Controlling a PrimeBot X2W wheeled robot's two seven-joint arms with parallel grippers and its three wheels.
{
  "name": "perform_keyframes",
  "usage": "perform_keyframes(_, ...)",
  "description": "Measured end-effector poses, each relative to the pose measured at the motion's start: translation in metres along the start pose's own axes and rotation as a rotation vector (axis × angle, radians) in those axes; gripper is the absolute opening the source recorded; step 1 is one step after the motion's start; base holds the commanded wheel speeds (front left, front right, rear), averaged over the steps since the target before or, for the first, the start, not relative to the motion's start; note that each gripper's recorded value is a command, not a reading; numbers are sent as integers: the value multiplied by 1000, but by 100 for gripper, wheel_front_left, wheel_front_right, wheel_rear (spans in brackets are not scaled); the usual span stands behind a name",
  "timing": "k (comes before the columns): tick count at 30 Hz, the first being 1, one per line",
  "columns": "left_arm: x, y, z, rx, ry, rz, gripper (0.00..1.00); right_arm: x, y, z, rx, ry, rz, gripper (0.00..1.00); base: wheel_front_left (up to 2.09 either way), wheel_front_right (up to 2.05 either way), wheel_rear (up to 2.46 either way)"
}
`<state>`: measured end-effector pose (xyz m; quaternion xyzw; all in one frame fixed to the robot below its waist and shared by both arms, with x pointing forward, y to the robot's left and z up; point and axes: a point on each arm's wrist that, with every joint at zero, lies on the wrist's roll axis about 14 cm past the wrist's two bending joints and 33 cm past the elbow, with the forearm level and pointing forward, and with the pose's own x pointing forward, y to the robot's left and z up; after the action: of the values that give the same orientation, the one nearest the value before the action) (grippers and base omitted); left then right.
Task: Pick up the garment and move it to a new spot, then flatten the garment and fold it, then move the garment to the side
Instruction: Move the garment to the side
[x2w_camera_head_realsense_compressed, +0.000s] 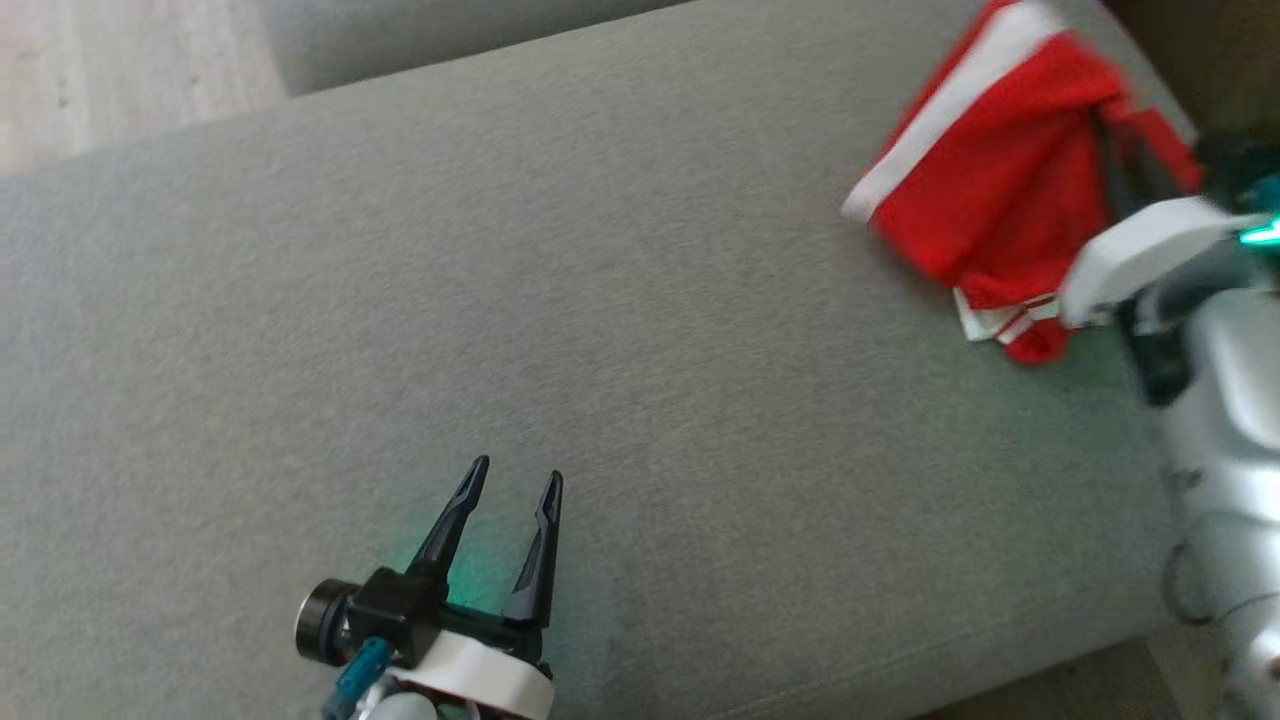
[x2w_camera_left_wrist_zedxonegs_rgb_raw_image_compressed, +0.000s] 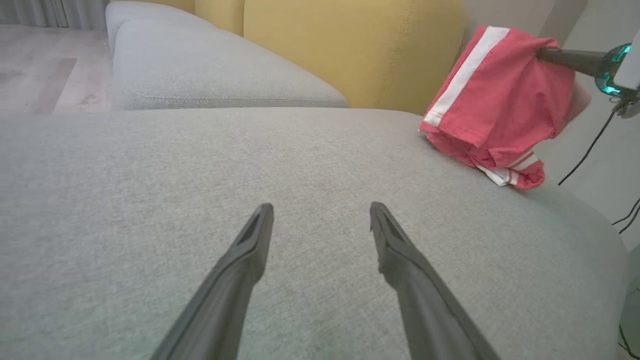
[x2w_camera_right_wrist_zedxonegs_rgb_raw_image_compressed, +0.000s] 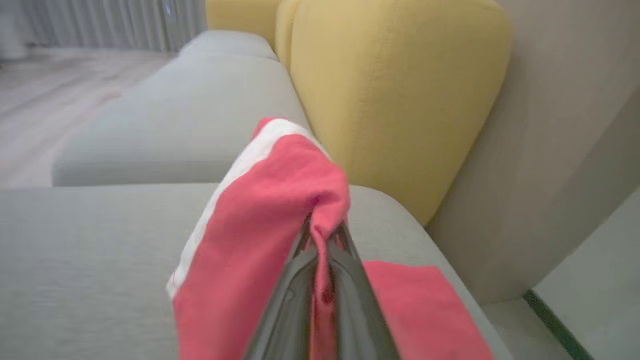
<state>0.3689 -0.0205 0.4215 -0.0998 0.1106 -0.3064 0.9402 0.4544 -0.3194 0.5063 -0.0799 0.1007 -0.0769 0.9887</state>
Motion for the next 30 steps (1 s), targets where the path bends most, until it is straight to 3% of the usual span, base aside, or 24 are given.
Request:
perform_keyframes(4,-3,12,-3,-1,7,31,100,2,-46,-28,-41,115,-118,0,0,0,0)
perform_keyframes(5,-3,15,-3,-3,6,41,100,1,-57,-33,-40,134,-148,21,0,0,0)
perform_keyframes(6,-4,18,-3,-4,6,49,100,1,-63,-37,-42,143,-168,93,0,0,0)
perform_keyframes(7,-4,18,-3,-4,6,49,100,1,-63,-37,-42,143,-168,100,0,0,0)
perform_keyframes(16,-8,39,0,1,-4,114,100,3,-68,-27,-4,32,-251,100,0,0,0)
perform_keyframes(25,-24,67,27,32,-79,247,100,14,45,30,73,-195,-8,100,0,0,0)
perform_keyframes(30,-50,90,35,35,-106,360,100,-14,91,-3,141,-165,106,100,0,0,0)
